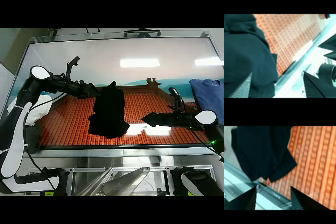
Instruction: Fold the shirts.
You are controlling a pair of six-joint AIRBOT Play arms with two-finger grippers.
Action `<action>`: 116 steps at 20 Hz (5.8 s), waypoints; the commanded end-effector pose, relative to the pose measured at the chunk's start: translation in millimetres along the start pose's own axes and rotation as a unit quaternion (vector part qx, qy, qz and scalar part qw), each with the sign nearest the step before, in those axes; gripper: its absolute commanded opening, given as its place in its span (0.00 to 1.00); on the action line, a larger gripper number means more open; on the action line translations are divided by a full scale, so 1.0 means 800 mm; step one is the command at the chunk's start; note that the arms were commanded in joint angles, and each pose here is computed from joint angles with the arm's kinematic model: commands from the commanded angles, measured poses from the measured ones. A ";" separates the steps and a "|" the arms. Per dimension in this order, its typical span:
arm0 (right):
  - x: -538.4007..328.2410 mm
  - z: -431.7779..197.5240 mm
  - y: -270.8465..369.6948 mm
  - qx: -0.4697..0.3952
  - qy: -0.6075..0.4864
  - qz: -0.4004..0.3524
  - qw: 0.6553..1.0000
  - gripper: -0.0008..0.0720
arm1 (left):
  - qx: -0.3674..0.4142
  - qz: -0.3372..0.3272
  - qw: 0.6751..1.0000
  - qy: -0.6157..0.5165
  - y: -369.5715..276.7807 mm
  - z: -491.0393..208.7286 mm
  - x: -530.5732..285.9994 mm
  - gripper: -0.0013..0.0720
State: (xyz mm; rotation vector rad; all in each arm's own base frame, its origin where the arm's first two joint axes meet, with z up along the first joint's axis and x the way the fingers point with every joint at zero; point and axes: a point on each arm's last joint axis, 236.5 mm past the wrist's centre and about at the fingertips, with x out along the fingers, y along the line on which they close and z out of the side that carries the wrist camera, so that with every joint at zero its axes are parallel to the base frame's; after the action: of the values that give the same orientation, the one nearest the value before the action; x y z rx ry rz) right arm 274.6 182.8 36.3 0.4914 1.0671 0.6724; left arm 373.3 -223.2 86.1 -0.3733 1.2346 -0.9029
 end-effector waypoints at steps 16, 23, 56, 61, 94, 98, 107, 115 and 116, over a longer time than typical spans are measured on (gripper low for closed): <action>0.224 0.070 -0.047 -0.114 0.184 0.019 0.976 0.65 | -0.177 0.131 0.975 0.037 0.157 -0.265 0.096 0.96; 0.253 0.064 -0.027 -0.140 0.183 0.021 0.973 0.64 | -0.161 0.140 0.977 0.019 0.167 -0.228 0.101 0.65; 0.060 0.086 0.110 -0.093 0.079 0.070 0.990 0.04 | -0.014 -0.005 0.999 -0.031 -0.037 -0.101 -0.027 0.05; 0.150 0.039 -0.006 0.010 0.150 0.016 0.988 0.70 | -0.110 -0.023 0.991 0.067 0.053 -0.164 0.043 0.05; 0.200 -0.059 0.008 0.107 0.148 0.078 0.980 0.70 | -0.157 0.016 0.984 -0.079 0.161 -0.101 -0.086 0.05; 0.196 -0.084 0.023 0.098 0.184 0.095 0.973 0.49 | -0.157 0.016 0.984 -0.079 0.161 -0.101 -0.086 0.05; 0.209 -0.128 0.019 0.073 0.230 0.055 0.969 0.61 | -0.157 0.015 0.984 -0.079 0.160 -0.101 -0.086 0.05; 0.233 -0.065 0.051 0.087 0.114 0.101 0.984 0.11 | -0.158 0.013 0.984 -0.084 0.159 -0.098 -0.086 0.05; 0.232 -0.055 0.060 0.088 0.102 0.117 0.984 0.07 | -0.156 0.012 0.984 -0.085 0.158 -0.096 -0.087 0.05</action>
State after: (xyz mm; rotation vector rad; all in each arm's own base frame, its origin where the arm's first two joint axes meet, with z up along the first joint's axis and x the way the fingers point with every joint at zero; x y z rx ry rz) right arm 260.2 337.9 -86.5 0.6346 1.3919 0.8285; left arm 346.0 -75.5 16.8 -0.6697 1.2284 -0.6389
